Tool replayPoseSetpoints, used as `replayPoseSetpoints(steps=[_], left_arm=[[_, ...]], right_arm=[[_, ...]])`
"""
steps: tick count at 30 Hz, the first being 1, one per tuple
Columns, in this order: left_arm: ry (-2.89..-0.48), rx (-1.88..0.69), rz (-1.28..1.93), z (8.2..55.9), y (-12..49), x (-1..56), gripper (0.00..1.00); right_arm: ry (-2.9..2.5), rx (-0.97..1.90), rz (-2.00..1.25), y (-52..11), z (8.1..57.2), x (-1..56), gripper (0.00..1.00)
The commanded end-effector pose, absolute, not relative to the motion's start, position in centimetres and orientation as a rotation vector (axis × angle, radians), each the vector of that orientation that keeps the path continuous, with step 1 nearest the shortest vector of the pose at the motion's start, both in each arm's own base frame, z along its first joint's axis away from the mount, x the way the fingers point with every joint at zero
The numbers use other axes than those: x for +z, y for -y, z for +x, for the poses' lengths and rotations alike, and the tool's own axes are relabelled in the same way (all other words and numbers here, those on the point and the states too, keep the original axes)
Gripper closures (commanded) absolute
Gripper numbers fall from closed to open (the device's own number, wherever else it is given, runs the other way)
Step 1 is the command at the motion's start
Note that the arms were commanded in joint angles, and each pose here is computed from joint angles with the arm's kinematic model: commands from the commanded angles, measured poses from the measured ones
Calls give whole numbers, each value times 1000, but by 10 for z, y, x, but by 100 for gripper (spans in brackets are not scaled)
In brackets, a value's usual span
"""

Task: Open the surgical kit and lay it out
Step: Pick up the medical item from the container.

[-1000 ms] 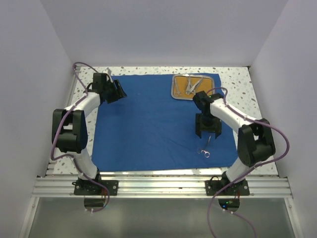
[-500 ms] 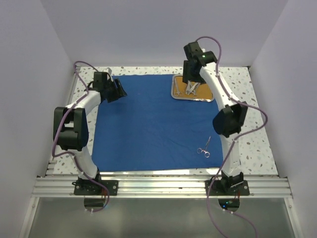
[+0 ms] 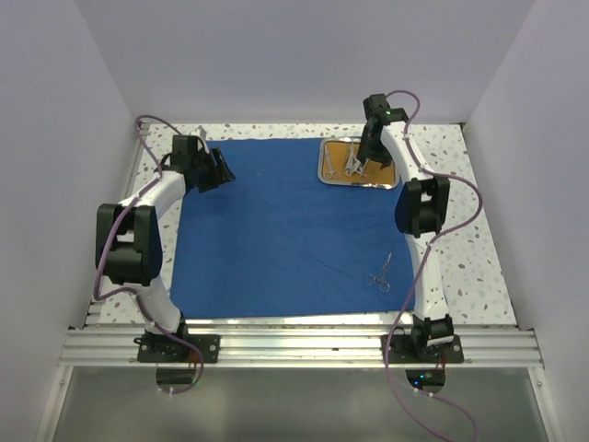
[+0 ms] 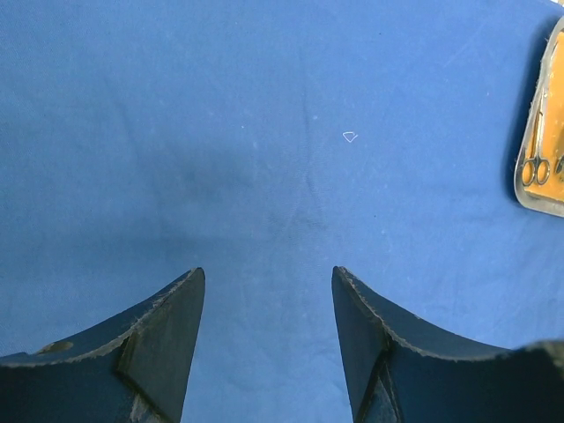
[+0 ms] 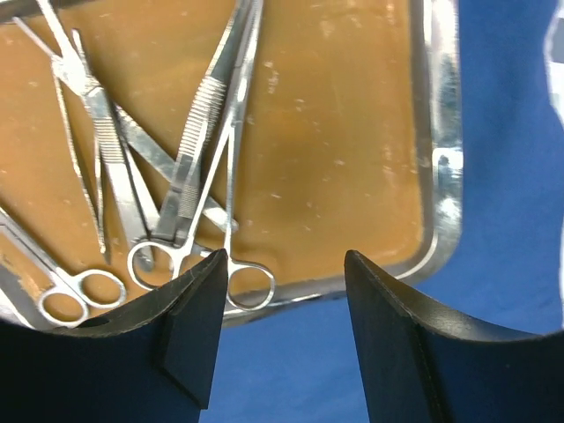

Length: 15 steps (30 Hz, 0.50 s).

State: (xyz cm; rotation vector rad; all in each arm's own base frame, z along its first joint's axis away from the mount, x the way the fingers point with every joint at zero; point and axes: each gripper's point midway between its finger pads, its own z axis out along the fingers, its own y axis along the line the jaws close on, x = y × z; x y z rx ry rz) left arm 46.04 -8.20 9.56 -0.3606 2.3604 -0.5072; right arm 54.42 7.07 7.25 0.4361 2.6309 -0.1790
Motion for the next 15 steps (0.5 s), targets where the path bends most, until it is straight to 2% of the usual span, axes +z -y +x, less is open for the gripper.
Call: replayPoseSetpoints(steps=[1, 15], left_arm=[[-2338, -510, -336, 457, 81, 111, 37], [-2352, -457, -330, 447, 74, 109, 36]], right_arm=[[-2576, -63, 437, -99, 561, 76, 43], [-2676, -114, 432, -97, 540, 37, 46]])
